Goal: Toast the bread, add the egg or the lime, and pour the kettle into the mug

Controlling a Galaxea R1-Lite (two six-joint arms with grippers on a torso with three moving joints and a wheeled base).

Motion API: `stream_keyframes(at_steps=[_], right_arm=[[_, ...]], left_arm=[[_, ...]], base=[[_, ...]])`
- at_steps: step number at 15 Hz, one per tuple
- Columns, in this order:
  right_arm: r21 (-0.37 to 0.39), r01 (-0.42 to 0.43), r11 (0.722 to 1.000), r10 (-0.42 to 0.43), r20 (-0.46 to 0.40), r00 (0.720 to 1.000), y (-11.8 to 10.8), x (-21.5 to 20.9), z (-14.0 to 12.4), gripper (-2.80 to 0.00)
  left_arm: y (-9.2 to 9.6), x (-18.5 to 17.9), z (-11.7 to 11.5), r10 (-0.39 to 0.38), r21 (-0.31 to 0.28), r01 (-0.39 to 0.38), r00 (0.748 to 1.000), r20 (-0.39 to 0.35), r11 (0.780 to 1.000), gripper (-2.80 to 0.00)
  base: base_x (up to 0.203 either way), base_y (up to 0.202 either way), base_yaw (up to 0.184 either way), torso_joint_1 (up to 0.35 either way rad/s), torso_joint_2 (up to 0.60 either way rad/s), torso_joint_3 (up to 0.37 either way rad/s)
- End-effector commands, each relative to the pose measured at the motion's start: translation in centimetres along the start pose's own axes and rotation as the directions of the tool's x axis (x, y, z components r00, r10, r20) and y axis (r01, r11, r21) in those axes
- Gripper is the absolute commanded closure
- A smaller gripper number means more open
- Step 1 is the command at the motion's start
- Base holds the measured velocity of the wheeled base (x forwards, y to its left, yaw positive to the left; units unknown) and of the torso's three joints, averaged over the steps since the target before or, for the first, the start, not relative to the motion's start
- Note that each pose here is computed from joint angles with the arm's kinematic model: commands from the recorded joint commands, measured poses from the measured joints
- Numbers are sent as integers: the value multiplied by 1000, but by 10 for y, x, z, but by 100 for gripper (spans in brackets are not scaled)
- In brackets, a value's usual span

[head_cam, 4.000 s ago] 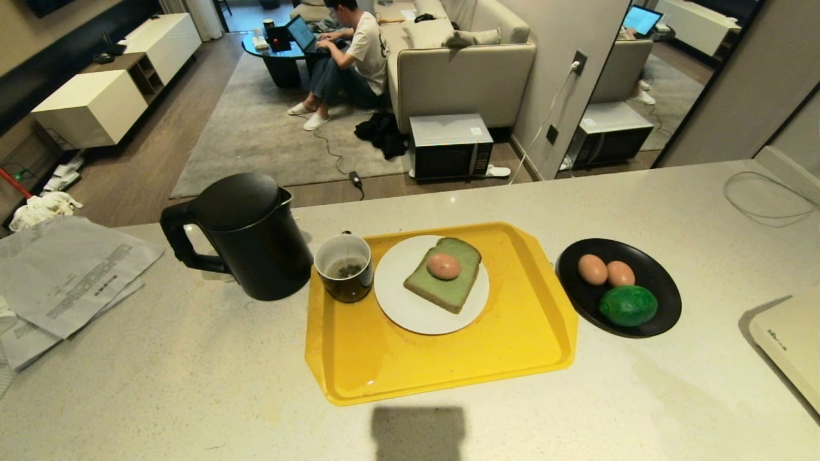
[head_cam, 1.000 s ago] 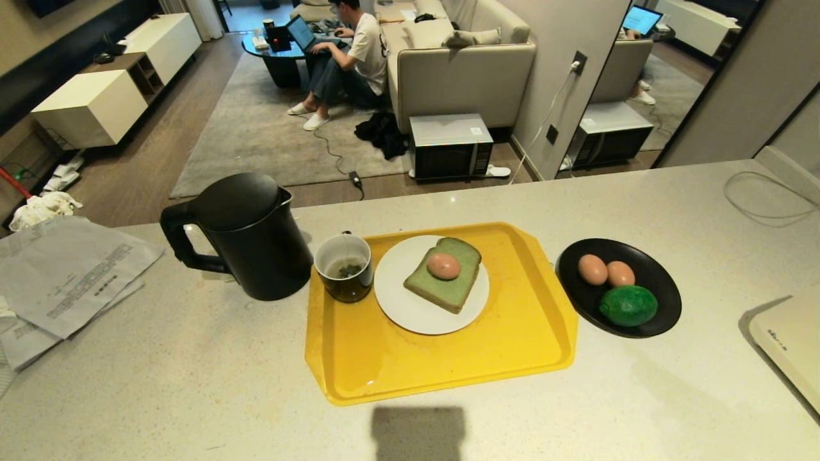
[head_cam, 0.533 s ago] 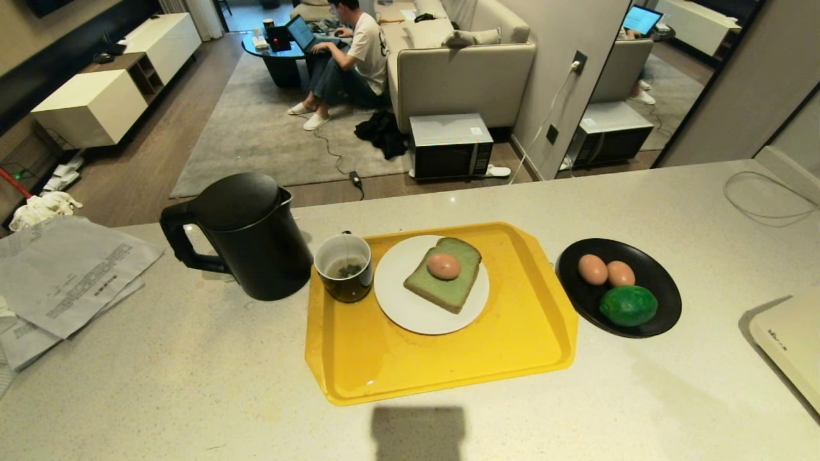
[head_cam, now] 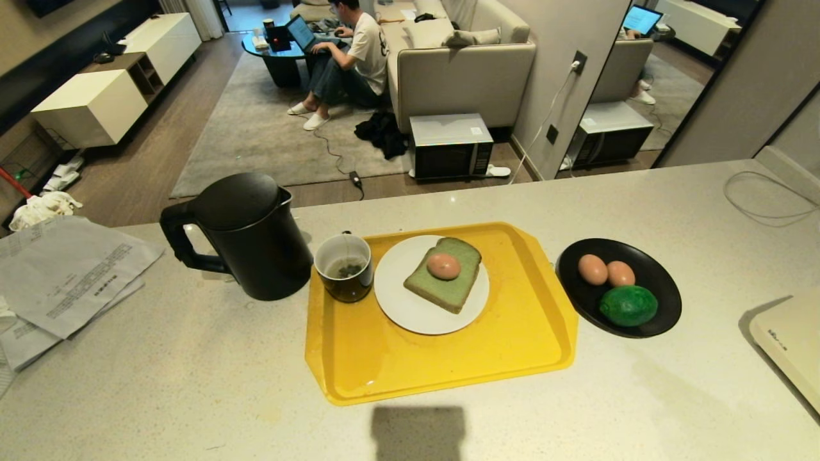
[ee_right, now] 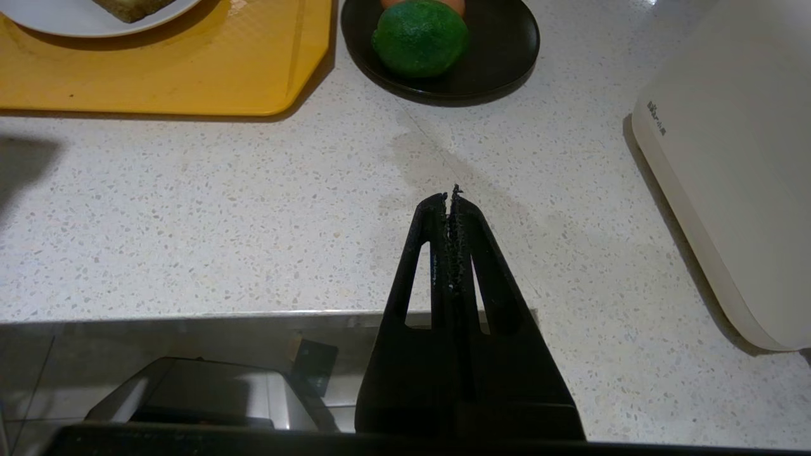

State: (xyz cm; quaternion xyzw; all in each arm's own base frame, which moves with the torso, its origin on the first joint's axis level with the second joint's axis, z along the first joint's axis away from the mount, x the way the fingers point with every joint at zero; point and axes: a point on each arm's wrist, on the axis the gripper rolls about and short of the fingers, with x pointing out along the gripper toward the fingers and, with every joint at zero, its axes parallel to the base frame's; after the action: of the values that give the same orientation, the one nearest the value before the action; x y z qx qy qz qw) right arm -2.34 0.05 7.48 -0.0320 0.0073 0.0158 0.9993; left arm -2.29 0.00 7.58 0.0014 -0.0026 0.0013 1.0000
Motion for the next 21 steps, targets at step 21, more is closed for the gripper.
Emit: stream_keyframes(at_steps=[21], right_arm=[[-3, -1, 1000, 1, -1, 1000, 0, 0, 0, 0]], left_arm=[[0, 0, 0, 1, 0, -1, 1000, -1, 1000, 0]], base=[[0, 0, 0, 0, 0, 0]])
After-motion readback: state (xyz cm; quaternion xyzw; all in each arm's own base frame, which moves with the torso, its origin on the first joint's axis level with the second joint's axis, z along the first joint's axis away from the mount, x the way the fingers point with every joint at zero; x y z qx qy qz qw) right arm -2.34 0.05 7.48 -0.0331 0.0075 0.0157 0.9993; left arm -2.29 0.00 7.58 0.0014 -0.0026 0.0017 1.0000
